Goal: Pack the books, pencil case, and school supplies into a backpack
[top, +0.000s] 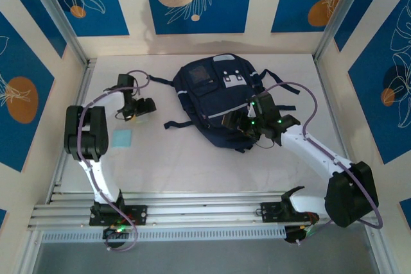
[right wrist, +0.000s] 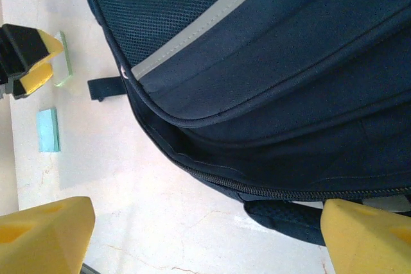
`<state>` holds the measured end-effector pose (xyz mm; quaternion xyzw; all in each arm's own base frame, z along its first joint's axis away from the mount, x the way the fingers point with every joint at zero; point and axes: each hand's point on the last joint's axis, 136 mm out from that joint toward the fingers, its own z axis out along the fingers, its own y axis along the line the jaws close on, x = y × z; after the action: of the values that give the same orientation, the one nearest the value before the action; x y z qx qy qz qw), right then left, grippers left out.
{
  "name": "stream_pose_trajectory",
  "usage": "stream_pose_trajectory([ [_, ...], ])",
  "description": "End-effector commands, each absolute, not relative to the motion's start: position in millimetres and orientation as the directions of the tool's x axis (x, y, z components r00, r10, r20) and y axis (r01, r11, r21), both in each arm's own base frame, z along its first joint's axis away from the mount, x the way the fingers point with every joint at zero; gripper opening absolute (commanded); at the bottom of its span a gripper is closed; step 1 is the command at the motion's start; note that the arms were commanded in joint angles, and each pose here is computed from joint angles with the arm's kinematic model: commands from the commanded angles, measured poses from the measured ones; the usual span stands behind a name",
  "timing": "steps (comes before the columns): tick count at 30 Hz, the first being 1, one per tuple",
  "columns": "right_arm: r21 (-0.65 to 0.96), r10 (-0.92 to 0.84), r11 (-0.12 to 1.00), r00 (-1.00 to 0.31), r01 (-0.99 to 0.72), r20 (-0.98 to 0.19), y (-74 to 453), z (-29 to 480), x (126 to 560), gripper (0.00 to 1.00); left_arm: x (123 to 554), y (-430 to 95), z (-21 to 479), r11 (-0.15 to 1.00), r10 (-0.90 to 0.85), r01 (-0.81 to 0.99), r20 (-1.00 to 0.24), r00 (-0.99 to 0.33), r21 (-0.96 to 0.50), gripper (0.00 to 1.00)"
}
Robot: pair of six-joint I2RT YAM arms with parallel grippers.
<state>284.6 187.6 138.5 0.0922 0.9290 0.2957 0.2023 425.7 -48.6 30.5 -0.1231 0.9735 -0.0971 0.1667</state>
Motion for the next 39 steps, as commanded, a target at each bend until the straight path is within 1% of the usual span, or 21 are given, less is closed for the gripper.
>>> stream_pose_trajectory([
  [1, 0.609, 0.284, 0.792, -0.904, 0.034, -0.319, 196.9, 142.8, 286.5, 0.91, 394.1, -55.7, 16.5, 0.963, -0.251, -0.22, -0.212, -0.945, -0.157, 0.86],
  [4, 0.606, 0.282, 0.795, -0.903, 0.031, -0.323, 196.3, 142.0, 286.6, 0.91, 388.6, -49.2, 9.5, 0.977, -0.213, -0.203, -0.195, -0.957, -0.071, 0.86],
  [7, 0.602, 0.281, 0.798, -0.904, 0.032, -0.324, 195.0, 140.2, 285.9, 0.91, 387.6, -43.1, 1.8, 0.979, -0.205, -0.204, -0.182, -0.962, -0.026, 0.86],
  [9, 0.599, 0.279, 0.8, -0.904, 0.033, -0.323, 194.3, 138.6, 285.7, 0.91, 388.4, -41.5, -2.7, 0.978, -0.207, -0.208, -0.175, -0.962, -0.014, 0.85],
  [11, 0.596, 0.279, 0.802, -0.903, 0.032, -0.326, 193.3, 137.6, 286.0, 0.91, 391.6, -41.1, -4.8, 0.977, -0.213, -0.215, -0.171, -0.962, -0.009, 0.79],
  [14, 0.597, 0.278, 0.801, -0.902, 0.029, -0.329, 193.0, 137.0, 286.9, 0.91, 398.9, -40.6, -4.3, 0.975, -0.219, -0.222, -0.17, -0.961, 0.001, 0.8],
  [16, 0.598, 0.28, 0.801, -0.902, 0.031, -0.328, 192.3, 136.1, 287.4, 0.91, 402.8, -38.9, -4.3, 0.973, -0.223, -0.228, -0.16, -0.962, 0.018, 0.79],
  [17, 0.599, 0.281, 0.8, -0.902, 0.031, -0.328, 192.4, 136.2, 287.9, 0.91, 403.3, -37.9, -5.1, 0.973, -0.224, -0.23, -0.15, -0.963, 0.028, 0.77],
  [20, 0.605, 0.286, 0.795, -0.9, 0.032, -0.328, 192.0, 135.9, 288.0, 0.91, 399.4, -37.4, -8.9, 0.975, -0.208, -0.216, -0.118, -0.971, 0.059, 0.63],
  [22, 0.61, 0.292, 0.792, -0.897, 0.032, -0.331, 191.3, 136.8, 288.6, 0.91, 395.9, -36.0, -8.1, 0.975, -0.197, -0.207, -0.118, -0.973, 0.081, 0.59],
  [24, 0.613, 0.295, 0.789, -0.895, 0.031, -0.334, 190.6, 137.6, 289.3, 0.91, 391.3, -35.0, -7.8, 0.975, -0.193, -0.204, -0.12, -0.974, 0.087, 0.51],
  [25, 0.615, 0.297, 0.788, -0.894, 0.032, -0.334, 190.1, 138.3, 289.9, 0.91, 389.2, -34.8, -7.3, 0.976, -0.191, -0.202, -0.122, -0.974, 0.086, 0.5],
  [29, 0.622, 0.288, 0.782, -0.898, 0.021, -0.332, 192.3, 139.6, 291.7, 0.91, 387.9, -39.8, 8.1, 0.98, -0.185, -0.195, -0.165, -0.969, 0.047, 0.49],
  [33, 0.639, 0.271, 0.769, -0.903, -0.004, -0.332, 199.0, 144.1, 294.8, 0.91, 395.0, -54.9, 43.6, 0.987, -0.162, -0.159, -0.246, -0.956, -0.031, 0.48],
  [36, 0.654, 0.255, 0.756, -0.904, -0.035, -0.343, 205.5, 152.9, 299.4, 0.91, 399.8, -80.7, 77.9, 0.989, -0.114, -0.078, -0.321, -0.94, -0.123, 0.49],
  [39, 0.683, 0.238, 0.727, -0.905, -0.075, -0.353, 214.2, 165.8, 305.3, 0.91, 398.7, -118.4, 108.7, 0.975, -0.028, 0.062, -0.392, -0.919, -0.213, 0.5],
])
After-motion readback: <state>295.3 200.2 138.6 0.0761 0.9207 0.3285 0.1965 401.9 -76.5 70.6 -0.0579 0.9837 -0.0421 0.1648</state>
